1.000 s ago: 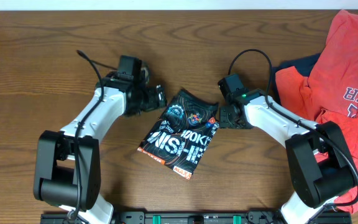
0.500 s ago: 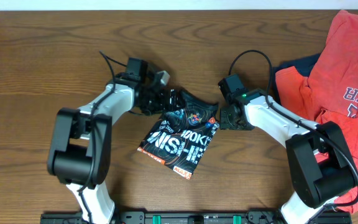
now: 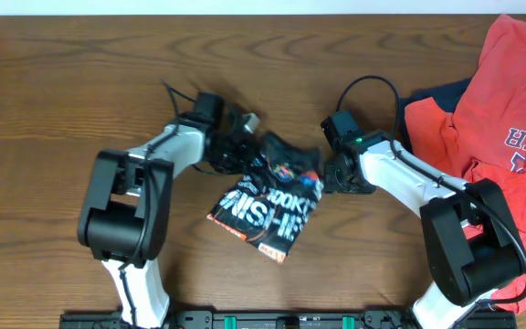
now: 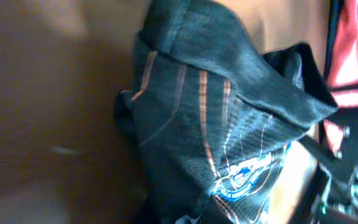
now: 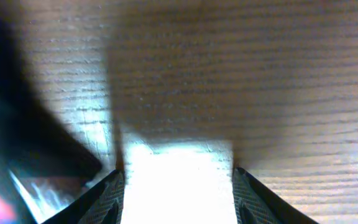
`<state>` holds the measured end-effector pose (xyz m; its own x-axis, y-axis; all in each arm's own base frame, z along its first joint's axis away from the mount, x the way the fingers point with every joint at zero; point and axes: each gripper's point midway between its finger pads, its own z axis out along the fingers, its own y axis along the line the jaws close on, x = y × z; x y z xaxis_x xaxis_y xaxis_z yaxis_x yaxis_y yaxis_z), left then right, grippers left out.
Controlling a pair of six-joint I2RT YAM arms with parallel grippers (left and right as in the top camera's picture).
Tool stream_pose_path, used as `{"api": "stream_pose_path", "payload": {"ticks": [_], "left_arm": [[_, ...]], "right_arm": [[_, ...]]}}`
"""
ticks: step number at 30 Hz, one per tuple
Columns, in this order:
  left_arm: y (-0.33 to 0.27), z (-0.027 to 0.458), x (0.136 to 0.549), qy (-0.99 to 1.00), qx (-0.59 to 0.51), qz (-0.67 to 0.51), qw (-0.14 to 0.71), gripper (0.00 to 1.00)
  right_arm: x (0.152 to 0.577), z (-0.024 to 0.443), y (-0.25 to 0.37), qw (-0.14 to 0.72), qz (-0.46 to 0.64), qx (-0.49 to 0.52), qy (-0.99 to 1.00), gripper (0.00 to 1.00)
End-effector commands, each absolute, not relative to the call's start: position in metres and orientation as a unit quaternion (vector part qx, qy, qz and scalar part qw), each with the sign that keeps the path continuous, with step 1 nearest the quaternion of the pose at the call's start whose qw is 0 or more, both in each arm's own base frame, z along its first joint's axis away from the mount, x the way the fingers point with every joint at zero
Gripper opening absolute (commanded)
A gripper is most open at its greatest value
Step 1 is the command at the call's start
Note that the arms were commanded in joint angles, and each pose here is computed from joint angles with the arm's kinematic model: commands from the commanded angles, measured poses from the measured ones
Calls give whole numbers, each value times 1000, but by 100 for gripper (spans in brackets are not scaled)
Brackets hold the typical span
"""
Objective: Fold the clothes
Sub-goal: 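Carry the folded jersey to the far left with the left gripper, then lower the jersey onto the table's far left and open the left gripper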
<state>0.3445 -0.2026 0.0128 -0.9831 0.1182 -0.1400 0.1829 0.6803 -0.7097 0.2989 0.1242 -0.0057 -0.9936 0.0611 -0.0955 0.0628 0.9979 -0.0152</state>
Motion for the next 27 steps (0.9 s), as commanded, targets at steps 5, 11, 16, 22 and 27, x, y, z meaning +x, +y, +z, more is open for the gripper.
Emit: {"api": "stream_pose_path", "payload": {"ticks": [5, 11, 16, 22, 27], "left_arm": [[-72, 29, 429, 933, -84, -317, 149, 6], [66, 41, 452, 888, -267, -301, 223, 6], [176, 50, 438, 831, -390, -279, 281, 6], [238, 52, 409, 788, -467, -268, 299, 98], [241, 58, 393, 774, -498, -276, 277, 98]], "right_arm": [[279, -18, 105, 11, -55, 23, 998, 54], [277, -18, 103, 6, -57, 25, 998, 55], [276, -18, 102, 4, -58, 25, 998, 55], [277, -18, 103, 6, -57, 25, 998, 56], [274, -18, 102, 1, -59, 25, 998, 56]]}}
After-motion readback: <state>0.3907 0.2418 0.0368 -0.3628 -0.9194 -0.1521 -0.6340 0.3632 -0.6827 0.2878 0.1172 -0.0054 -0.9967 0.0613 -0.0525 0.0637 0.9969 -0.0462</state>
